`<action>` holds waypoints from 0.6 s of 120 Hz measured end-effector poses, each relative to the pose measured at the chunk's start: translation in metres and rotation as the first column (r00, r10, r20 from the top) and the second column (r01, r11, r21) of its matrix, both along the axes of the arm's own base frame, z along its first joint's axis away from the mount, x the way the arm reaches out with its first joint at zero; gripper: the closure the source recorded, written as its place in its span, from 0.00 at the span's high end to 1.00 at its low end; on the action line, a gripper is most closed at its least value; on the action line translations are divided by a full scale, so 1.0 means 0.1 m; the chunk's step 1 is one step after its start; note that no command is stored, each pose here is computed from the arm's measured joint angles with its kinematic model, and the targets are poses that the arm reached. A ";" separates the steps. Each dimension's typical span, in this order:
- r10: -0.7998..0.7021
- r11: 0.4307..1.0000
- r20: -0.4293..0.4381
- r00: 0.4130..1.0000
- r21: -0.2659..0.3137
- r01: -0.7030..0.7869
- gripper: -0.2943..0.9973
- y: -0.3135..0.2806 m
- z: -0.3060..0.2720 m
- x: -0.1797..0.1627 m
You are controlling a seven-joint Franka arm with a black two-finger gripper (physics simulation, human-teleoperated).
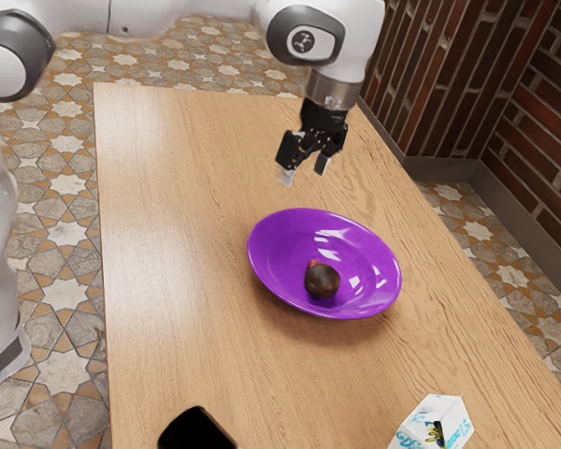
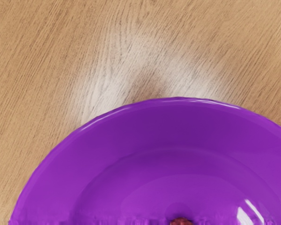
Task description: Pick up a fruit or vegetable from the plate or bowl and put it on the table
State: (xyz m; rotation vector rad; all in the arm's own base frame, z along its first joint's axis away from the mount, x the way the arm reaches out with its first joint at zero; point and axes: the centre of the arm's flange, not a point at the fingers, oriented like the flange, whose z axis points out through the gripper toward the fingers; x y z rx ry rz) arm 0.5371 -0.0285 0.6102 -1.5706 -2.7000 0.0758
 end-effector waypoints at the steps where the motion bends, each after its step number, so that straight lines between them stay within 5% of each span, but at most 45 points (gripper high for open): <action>1: -0.001 1.000 0.003 1.000 0.000 0.001 0.77 -0.03 0.01 0.00; 28: -0.027 0.998 0.043 0.999 -0.048 0.029 0.77 -0.86 0.29 -0.26; 72: 0.186 0.979 -0.055 0.981 -0.070 -0.189 0.77 -0.88 0.04 -0.18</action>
